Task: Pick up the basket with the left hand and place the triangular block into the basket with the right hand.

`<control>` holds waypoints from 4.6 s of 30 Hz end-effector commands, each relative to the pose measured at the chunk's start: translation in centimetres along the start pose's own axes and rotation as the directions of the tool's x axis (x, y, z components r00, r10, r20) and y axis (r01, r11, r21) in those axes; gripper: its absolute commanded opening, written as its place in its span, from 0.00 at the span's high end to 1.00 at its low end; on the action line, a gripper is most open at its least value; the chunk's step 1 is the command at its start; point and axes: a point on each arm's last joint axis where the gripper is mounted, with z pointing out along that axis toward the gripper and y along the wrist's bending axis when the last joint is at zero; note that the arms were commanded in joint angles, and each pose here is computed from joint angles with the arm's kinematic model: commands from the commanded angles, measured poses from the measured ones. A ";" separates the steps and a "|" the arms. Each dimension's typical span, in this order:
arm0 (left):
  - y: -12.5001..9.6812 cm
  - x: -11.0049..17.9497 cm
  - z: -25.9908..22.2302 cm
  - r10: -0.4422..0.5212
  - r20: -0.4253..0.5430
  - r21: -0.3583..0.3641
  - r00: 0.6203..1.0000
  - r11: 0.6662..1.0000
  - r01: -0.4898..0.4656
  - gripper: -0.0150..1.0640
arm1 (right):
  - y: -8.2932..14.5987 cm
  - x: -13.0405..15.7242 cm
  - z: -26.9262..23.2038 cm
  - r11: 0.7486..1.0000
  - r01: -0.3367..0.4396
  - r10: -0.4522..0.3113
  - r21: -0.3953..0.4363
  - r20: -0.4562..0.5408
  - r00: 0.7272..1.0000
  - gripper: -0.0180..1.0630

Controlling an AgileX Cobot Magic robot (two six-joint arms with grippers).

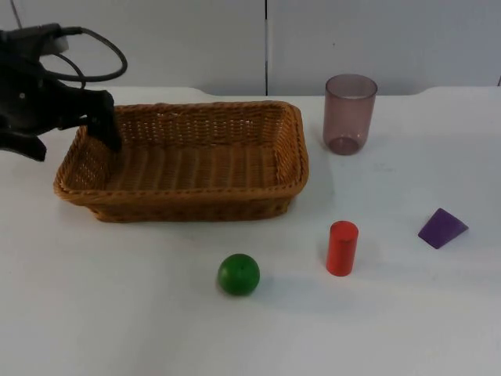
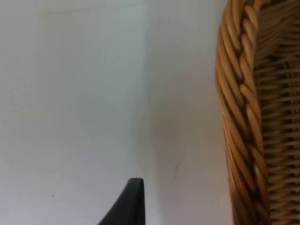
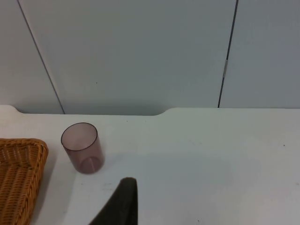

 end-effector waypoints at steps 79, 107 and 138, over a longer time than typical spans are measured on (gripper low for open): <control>-6.5 -0.4 -15.8 -0.275 -0.148 0.296 0.950 0.904 0.308 0.99 | 0.0 0.3 -0.2 0.995 0.098 -0.098 0.002 -0.040 0.994 0.01; -7.9 3.3 -18.1 -0.183 -0.085 0.230 0.979 0.953 0.198 0.99 | 1.5 8.4 20.9 0.849 0.337 -0.517 -0.407 -0.510 0.688 0.01; -7.9 3.5 -18.1 -0.173 -0.101 0.231 0.980 0.954 0.192 0.99 | 8.5 15.3 34.3 0.434 0.404 -0.900 -0.805 -0.405 0.160 0.01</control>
